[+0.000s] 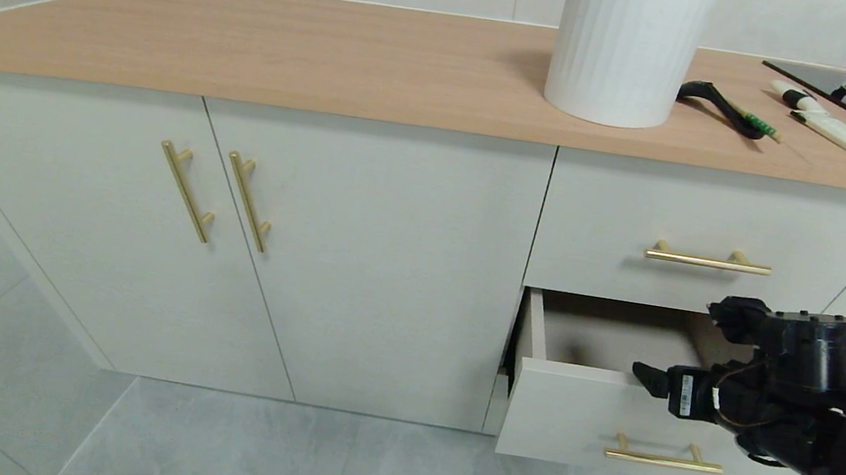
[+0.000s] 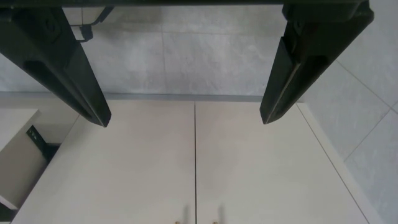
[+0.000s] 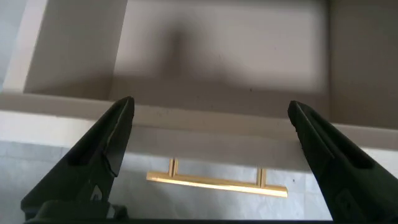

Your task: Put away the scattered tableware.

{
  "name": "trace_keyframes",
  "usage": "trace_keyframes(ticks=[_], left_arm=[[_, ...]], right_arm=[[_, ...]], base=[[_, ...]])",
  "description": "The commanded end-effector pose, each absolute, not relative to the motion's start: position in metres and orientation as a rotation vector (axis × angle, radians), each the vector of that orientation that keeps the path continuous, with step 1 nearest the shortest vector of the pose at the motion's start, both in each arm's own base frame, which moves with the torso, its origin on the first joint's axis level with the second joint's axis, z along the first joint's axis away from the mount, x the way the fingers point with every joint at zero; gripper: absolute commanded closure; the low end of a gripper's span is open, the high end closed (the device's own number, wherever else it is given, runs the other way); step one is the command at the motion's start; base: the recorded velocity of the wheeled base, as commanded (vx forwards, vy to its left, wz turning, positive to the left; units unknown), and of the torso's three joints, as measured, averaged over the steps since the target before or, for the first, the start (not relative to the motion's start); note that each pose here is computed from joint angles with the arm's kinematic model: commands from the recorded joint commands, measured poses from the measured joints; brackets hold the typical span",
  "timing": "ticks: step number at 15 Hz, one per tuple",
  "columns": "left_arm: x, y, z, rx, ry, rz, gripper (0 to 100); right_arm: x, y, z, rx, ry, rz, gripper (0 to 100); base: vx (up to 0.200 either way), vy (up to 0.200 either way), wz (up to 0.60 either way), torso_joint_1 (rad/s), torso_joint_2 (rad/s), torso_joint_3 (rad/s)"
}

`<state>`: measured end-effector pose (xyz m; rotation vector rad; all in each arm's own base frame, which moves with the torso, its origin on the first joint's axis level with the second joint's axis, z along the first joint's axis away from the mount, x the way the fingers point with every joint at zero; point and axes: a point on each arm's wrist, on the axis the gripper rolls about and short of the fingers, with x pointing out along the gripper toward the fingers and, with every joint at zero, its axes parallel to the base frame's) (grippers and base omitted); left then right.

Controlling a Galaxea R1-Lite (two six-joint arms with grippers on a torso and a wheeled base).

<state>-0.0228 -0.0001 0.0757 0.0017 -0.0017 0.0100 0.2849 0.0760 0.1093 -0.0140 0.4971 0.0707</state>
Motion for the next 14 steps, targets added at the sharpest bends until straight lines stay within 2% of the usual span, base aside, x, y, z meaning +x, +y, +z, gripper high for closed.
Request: trace_keyframes(ticks=[1,9,14], left_arm=[[-0.023,0.000,0.076,0.002,0.000,0.011,0],[-0.023,0.000,0.076,0.002,0.000,0.011,0],[-0.023,0.000,0.076,0.002,0.000,0.011,0]], right_arm=[[0.287,0.077,0.101,-0.023,0.530,0.069,0],[0.264,0.070,0.119,-0.073,0.689,0.074,0],[0.241,0.065,0.123,-0.209,0.842,0.115,0]], base=[[0.000,0.000,0.00,0.000,0.00,0.000],[0.000,0.000,0.00,0.000,0.00,0.000],[0.000,0.000,0.00,0.000,0.00,0.000]])
